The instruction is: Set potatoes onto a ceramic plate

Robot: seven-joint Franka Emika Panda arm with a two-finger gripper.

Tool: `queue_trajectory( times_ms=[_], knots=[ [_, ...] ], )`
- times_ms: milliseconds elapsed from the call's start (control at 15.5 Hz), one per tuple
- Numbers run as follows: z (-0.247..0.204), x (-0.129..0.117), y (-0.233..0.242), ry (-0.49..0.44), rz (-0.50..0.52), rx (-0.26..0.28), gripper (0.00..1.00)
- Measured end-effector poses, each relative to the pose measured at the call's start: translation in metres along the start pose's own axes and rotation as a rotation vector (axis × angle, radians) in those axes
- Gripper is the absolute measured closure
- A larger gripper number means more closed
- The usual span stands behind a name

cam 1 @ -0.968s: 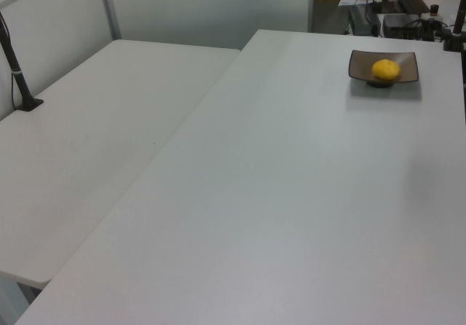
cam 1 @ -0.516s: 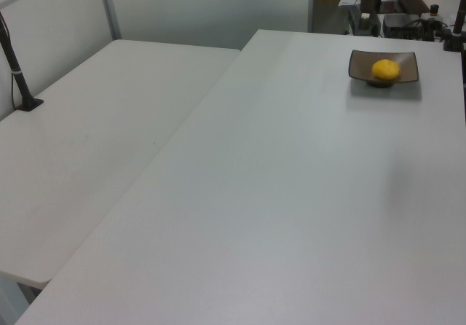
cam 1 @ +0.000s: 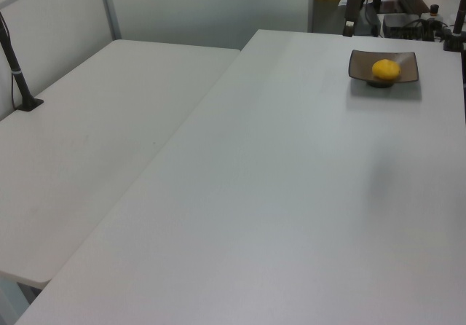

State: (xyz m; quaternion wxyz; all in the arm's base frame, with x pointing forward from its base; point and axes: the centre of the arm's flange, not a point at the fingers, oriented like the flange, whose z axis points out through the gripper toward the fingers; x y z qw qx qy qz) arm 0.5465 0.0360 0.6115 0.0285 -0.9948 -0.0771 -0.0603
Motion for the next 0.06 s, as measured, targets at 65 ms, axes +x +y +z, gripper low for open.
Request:
queue_trajectory(
  times_ms=[65],
  knots=[
    [0.0,0.0,0.0,0.0,0.0,0.0,0.0]
  ],
)
